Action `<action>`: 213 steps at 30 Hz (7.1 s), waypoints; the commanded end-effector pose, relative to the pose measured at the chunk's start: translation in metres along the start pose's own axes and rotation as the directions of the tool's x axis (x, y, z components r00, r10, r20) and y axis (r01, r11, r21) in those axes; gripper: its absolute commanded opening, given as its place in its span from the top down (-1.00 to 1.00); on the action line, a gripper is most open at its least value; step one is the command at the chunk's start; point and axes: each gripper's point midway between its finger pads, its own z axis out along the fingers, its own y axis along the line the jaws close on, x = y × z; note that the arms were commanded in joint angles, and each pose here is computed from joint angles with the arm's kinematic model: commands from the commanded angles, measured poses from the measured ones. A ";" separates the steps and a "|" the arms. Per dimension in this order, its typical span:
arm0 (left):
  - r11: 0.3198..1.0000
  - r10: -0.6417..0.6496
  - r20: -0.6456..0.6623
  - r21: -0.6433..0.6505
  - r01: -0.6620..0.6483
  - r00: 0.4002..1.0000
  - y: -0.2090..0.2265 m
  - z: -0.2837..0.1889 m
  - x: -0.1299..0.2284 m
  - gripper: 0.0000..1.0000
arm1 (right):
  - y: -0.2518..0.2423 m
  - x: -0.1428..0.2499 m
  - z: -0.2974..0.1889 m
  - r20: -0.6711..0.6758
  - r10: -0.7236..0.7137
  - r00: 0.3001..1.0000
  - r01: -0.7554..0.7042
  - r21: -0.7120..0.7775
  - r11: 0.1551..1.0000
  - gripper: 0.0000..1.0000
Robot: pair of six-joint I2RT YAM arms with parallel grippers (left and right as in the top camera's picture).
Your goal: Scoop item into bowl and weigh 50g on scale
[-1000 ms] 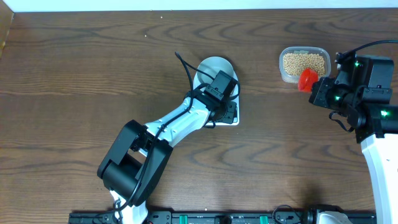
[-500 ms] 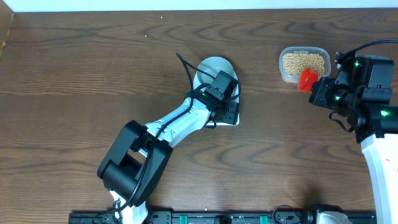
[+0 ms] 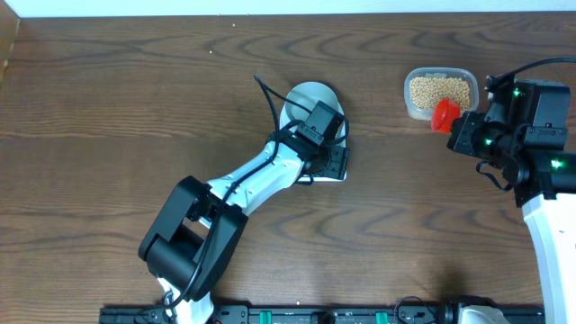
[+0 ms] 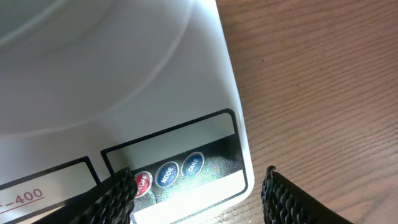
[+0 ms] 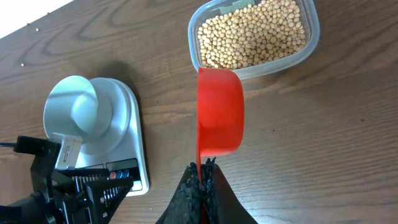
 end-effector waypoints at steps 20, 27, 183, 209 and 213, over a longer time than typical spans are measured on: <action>0.999 0.023 -0.002 0.033 -0.023 1.000 -0.006 -0.007 0.001 -0.34 | 0.000 -0.007 -0.003 0.022 -0.014 1.000 0.014 0.004 1.000 0.98; 1.000 0.023 0.000 0.021 -0.023 1.000 -0.004 -0.006 0.002 -0.34 | 0.000 -0.007 -0.003 0.021 -0.014 1.000 0.013 0.005 1.000 0.98; 0.999 0.049 0.046 0.009 -0.050 0.998 -0.014 -0.028 -0.008 -0.34 | 0.000 -0.008 -0.003 0.024 -0.014 1.000 0.014 0.004 1.000 0.98; 0.998 0.056 0.094 0.028 -0.059 0.994 -0.022 -0.050 -0.016 -0.34 | 0.002 -0.015 -0.003 0.054 -0.021 0.998 0.022 -0.003 1.000 0.97; 0.998 0.055 0.067 0.019 -0.056 0.996 -0.019 -0.037 -0.011 -0.34 | 0.002 -0.015 -0.003 0.053 -0.021 0.998 0.021 -0.003 1.000 0.97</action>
